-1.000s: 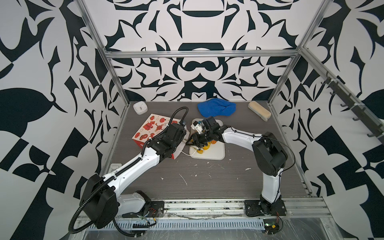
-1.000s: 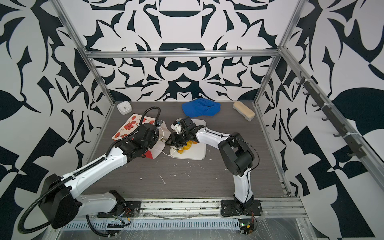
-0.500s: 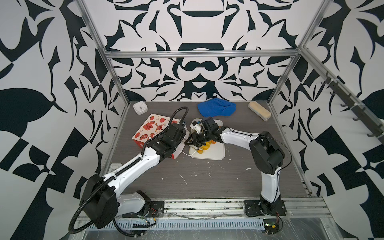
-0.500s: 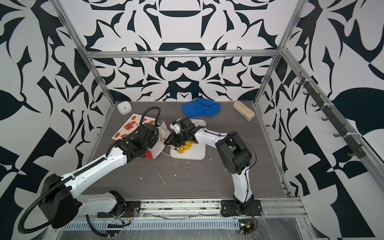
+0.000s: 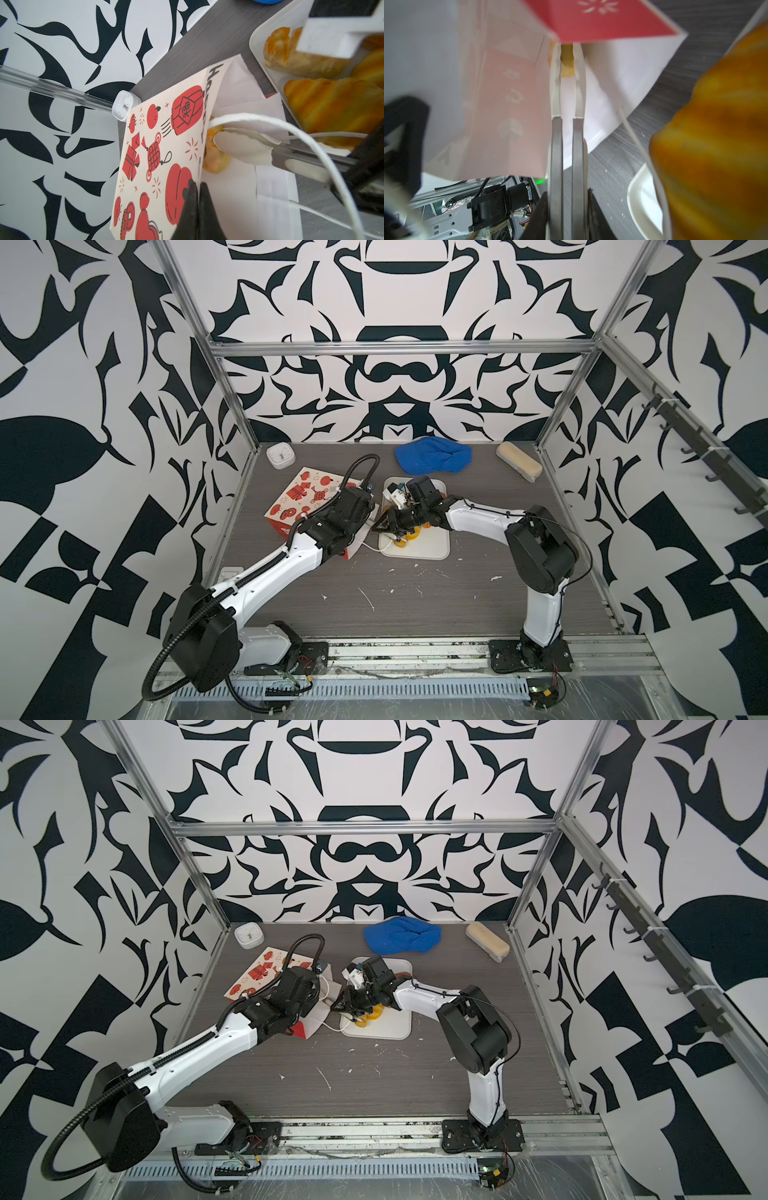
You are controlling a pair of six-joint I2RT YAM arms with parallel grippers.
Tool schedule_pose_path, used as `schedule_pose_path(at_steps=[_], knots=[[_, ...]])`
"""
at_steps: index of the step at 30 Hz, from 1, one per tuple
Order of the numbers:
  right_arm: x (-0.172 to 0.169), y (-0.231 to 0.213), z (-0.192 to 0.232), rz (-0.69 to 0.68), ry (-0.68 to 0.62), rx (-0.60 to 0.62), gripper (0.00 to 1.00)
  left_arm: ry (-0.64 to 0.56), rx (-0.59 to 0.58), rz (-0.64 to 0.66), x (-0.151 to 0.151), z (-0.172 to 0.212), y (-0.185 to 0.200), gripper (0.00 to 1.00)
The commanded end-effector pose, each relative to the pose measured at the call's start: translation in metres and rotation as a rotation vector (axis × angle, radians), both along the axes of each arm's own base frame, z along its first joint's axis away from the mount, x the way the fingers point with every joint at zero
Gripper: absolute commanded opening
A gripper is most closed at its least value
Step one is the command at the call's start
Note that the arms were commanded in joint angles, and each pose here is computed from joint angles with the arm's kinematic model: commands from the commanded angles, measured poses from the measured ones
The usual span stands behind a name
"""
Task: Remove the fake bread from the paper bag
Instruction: 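Lift the ring bread out with right tongs while left gripper withdraws the bag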
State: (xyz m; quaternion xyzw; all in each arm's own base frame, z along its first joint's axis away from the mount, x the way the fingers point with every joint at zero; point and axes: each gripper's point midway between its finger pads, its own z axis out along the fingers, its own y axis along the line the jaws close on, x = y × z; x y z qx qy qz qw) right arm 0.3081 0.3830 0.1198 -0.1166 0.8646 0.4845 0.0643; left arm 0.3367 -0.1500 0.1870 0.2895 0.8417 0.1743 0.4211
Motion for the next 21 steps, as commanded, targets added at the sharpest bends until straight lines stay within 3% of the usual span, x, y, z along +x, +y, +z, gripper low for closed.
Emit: schedule_pose_path(at_steps=[1, 21], knots=[[-0.002, -0.007, 0.039, 0.01, -0.1, 0.053, 0.0, -0.021, -0.014, 0.03, 0.005, 0.009, 0.001, 0.0], [-0.031, -0.069, 0.073, -0.058, -0.177, 0.022, 0.0, -0.078, -0.065, 0.146, 0.027, 0.021, 0.02, 0.0]])
